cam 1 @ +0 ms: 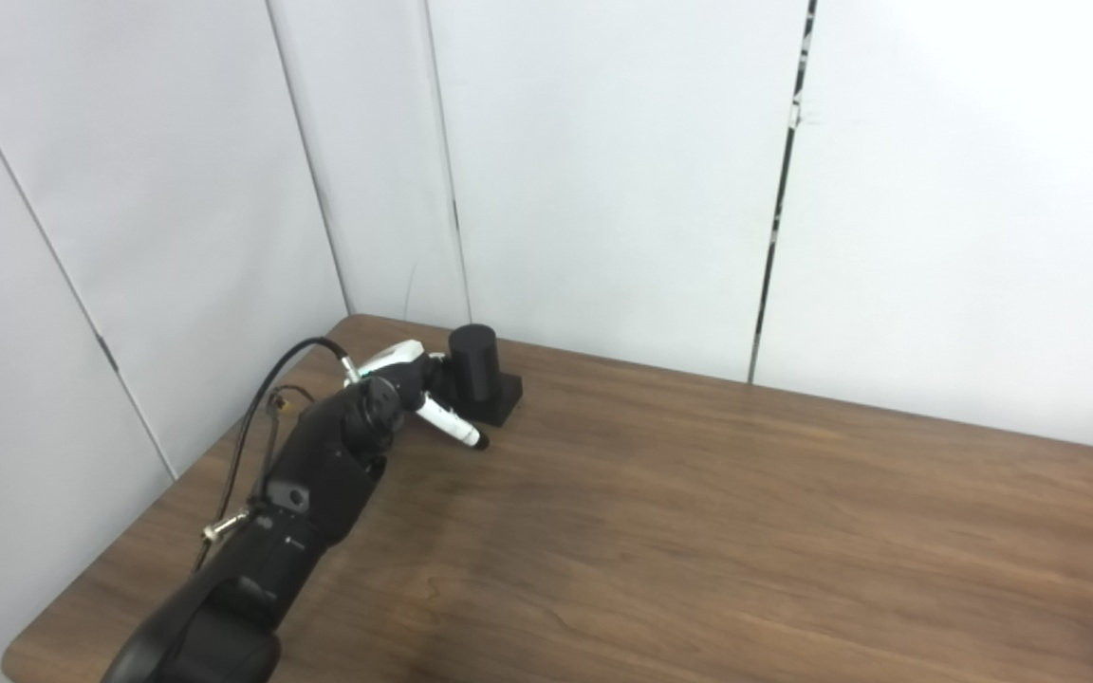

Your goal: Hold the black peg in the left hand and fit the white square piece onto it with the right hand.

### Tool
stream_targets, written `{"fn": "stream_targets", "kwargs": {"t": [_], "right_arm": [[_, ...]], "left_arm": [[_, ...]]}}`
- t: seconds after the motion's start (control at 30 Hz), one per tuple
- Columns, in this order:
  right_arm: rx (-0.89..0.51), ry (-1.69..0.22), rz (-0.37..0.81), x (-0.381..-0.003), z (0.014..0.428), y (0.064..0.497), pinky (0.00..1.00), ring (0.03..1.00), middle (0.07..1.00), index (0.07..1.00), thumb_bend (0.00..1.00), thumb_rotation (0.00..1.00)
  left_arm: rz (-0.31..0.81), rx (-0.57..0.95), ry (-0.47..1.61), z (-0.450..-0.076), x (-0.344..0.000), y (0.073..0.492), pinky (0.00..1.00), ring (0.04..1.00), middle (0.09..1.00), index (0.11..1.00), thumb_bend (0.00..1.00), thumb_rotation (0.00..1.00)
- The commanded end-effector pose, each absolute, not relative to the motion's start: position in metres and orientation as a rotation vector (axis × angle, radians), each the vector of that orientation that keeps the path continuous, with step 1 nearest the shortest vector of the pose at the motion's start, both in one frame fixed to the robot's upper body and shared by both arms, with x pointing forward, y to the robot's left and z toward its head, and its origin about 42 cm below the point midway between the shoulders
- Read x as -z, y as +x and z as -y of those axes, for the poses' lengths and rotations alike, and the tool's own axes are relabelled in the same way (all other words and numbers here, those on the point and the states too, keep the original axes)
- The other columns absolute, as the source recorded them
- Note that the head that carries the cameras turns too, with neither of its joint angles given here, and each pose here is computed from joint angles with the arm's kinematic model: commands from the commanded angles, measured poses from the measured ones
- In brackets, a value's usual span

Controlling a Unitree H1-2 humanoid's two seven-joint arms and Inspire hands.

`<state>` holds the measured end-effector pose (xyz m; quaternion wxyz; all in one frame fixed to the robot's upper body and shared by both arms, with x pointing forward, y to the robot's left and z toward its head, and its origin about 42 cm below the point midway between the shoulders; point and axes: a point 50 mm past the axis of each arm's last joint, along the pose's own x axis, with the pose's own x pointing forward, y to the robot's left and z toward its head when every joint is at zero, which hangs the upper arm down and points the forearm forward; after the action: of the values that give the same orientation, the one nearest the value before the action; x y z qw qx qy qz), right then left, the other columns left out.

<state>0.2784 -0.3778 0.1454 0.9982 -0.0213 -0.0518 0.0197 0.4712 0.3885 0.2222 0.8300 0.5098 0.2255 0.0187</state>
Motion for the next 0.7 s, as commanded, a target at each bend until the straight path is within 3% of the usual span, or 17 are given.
{"fn": "stream_targets", "kwargs": {"t": [0.0,0.67], "right_arm": [[-0.050,-0.053,0.141,-0.157,0.381,0.277,1.00,1.000,0.898,1.000,0.58,0.93],[-0.080,-0.049,0.117,-0.156,0.393,0.260,1.00,0.996,0.886,1.000,0.58,0.88]], "left_arm": [[-0.390,-0.089,1.100,-0.388,-0.256,0.487,1.00,1.000,1.000,0.960,1.00,0.28],[-0.369,-0.077,1.068,-0.374,-0.243,0.508,1.00,1.000,1.000,0.994,1.00,0.23]]}}
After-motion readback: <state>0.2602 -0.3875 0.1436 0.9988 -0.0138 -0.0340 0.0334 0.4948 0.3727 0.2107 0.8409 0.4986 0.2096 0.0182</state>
